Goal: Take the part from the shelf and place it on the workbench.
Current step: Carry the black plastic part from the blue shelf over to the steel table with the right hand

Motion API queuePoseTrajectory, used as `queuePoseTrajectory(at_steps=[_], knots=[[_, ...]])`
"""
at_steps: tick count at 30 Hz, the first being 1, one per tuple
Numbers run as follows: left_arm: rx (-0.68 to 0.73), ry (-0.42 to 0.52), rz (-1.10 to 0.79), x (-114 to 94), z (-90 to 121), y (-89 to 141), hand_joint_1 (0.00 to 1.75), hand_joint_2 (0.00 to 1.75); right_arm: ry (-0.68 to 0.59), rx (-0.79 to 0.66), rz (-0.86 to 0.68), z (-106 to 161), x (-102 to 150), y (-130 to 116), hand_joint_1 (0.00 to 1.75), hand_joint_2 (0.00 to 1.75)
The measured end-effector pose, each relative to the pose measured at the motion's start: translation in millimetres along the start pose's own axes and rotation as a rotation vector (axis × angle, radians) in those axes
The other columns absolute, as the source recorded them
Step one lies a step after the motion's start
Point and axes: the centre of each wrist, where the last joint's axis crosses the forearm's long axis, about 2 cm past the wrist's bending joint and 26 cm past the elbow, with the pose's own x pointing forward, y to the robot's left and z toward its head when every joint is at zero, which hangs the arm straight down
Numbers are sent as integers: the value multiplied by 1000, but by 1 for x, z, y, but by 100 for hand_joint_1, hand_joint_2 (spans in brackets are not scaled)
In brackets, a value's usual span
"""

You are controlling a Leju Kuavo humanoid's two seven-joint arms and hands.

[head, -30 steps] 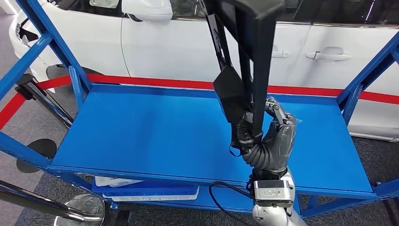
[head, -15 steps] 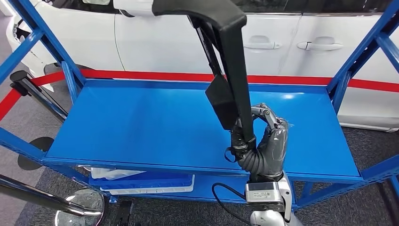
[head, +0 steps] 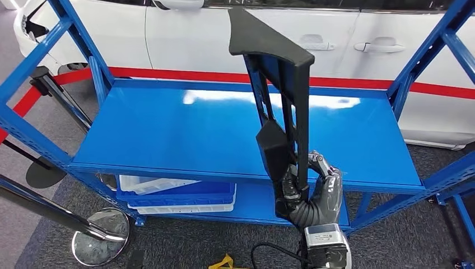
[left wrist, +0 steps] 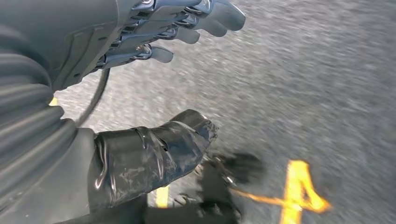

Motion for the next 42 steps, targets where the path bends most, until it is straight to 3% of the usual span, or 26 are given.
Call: queuePoseTrajectory(at_steps=[9, 16, 28, 34, 42], knots=[[42, 54, -15, 0, -6, 14, 0, 175, 78, 17, -28, 10, -11, 0, 175, 175], [30, 17, -13, 3, -8, 17, 0, 175, 45, 25, -10, 10, -15, 1, 175, 175], [18, -89, 3, 7, -14, 26, 0, 175, -39, 16, 11, -8, -11, 3, 175, 175], [1, -167, 24, 6, -12, 23, 0, 175, -129, 30, -11, -33, 1, 9, 175, 175], [-15, -164, 37, 10, -10, 14, 0, 175, -184, 48, -85, -49, 15, 24, 175, 175]])
